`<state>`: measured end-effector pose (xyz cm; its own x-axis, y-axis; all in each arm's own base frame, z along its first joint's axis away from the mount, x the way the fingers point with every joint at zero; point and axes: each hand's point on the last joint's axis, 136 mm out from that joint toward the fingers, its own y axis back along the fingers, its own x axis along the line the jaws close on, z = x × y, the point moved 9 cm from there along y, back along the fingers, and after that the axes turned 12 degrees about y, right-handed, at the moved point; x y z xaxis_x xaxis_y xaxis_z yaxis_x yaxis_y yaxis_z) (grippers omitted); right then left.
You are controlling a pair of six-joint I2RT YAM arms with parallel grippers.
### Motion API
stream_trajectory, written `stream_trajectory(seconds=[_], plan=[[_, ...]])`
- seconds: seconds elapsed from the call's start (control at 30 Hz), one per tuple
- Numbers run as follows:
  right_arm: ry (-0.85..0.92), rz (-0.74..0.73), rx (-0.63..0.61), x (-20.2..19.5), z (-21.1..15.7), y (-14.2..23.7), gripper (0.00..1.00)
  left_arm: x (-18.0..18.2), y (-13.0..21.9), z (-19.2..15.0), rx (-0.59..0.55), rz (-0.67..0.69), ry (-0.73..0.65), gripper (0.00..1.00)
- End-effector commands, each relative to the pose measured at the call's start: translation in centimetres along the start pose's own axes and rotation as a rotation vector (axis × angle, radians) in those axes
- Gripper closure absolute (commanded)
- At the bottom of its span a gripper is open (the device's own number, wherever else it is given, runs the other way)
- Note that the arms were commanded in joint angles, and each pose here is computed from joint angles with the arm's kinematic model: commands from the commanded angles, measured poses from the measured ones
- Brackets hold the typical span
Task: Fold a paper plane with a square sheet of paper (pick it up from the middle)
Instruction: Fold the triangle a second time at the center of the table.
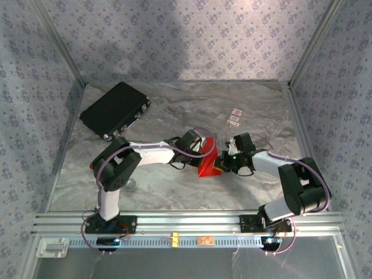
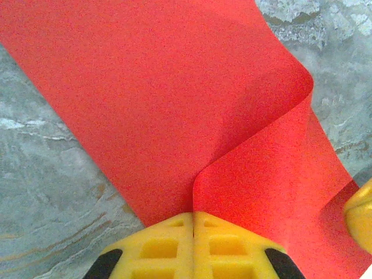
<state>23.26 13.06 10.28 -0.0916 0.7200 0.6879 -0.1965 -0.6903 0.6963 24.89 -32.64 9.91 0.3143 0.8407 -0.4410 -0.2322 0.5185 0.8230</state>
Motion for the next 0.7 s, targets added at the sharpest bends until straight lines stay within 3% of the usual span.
stream_trajectory(seconds=[0.0,0.27,0.67], plan=[[0.001,0.078,-0.051,1.7,1.3,0.3,1.00,0.6,-0.3,-1.0,0.034,0.018,0.009,1.00],[-0.011,0.144,-0.061,2.9,2.2,-1.3,1.00,0.6,-0.4,-1.0,0.036,0.015,0.011,1.00],[-0.025,0.099,-0.033,1.7,2.0,-3.3,1.00,0.6,-0.5,-1.1,0.042,0.014,0.003,1.00]])
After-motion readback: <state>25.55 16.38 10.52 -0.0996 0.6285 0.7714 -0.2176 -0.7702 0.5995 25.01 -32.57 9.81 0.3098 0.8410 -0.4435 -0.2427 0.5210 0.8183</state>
